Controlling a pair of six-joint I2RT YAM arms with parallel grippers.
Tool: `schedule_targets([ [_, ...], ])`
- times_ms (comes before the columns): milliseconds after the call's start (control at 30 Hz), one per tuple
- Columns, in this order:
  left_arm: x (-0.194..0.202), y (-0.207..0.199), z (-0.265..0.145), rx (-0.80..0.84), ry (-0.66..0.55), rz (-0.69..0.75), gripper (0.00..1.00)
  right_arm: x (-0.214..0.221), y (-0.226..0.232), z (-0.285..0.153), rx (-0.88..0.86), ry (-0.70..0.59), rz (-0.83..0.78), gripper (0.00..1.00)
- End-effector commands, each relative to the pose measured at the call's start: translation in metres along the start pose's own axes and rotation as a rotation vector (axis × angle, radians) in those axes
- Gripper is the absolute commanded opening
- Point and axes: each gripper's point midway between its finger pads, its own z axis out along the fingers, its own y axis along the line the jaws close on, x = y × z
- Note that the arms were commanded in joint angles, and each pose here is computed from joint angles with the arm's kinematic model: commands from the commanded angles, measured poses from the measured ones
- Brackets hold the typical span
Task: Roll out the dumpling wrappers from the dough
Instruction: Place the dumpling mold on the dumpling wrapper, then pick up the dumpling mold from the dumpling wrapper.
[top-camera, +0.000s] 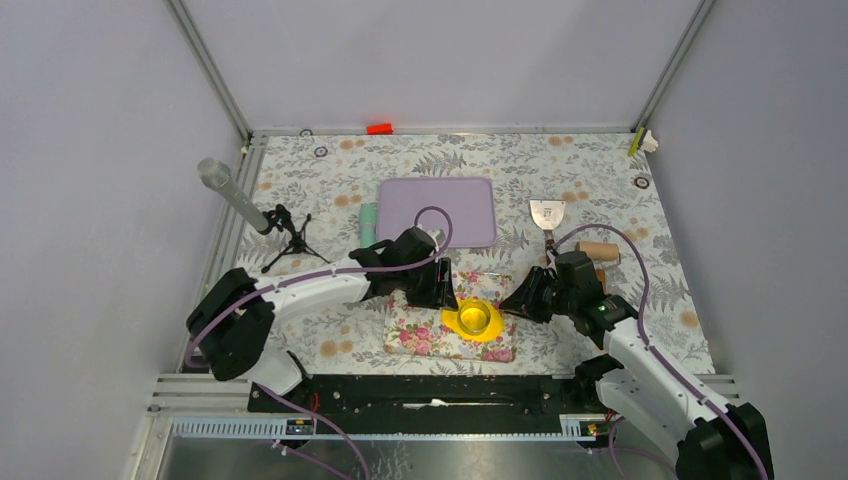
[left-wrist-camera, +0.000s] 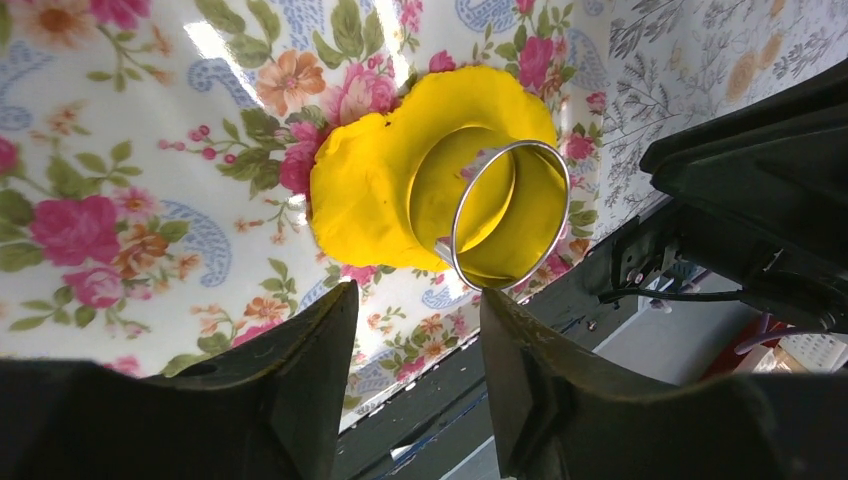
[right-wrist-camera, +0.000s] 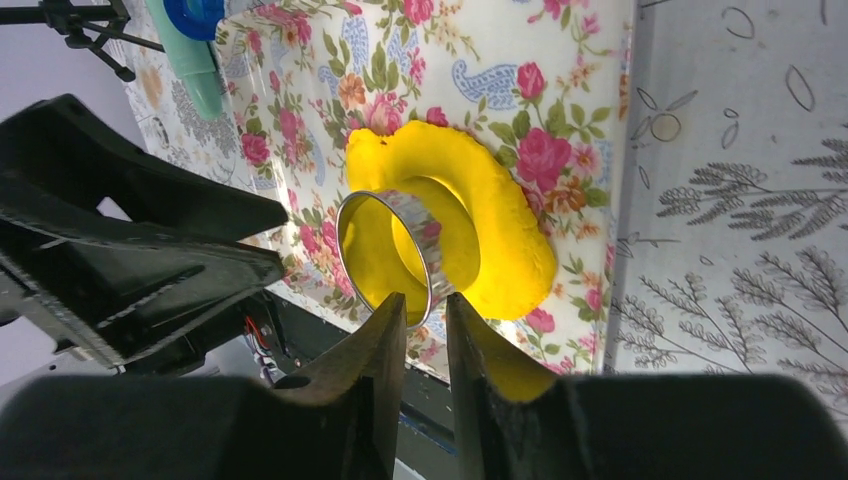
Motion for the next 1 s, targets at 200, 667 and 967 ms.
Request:
schedule_targets([
  [200, 0.002, -0.019, 0.015, 0.087, 0.035, 0.009, 0.48, -0.009, 0.018, 0.007, -0.053, 0.005, -0.061, 0.29],
  [667, 0.004, -0.021, 0.030, 0.097, 0.084, 0.018, 0.46, 0.000, 0.011, 0.014, -0.059, 0.047, -0.099, 0.34],
  [967, 0.005, -0.022, 0.030, 0.102, 0.085, 0.016, 0.45, 0.007, 0.012, 0.025, -0.084, 0.099, -0.101, 0.33],
])
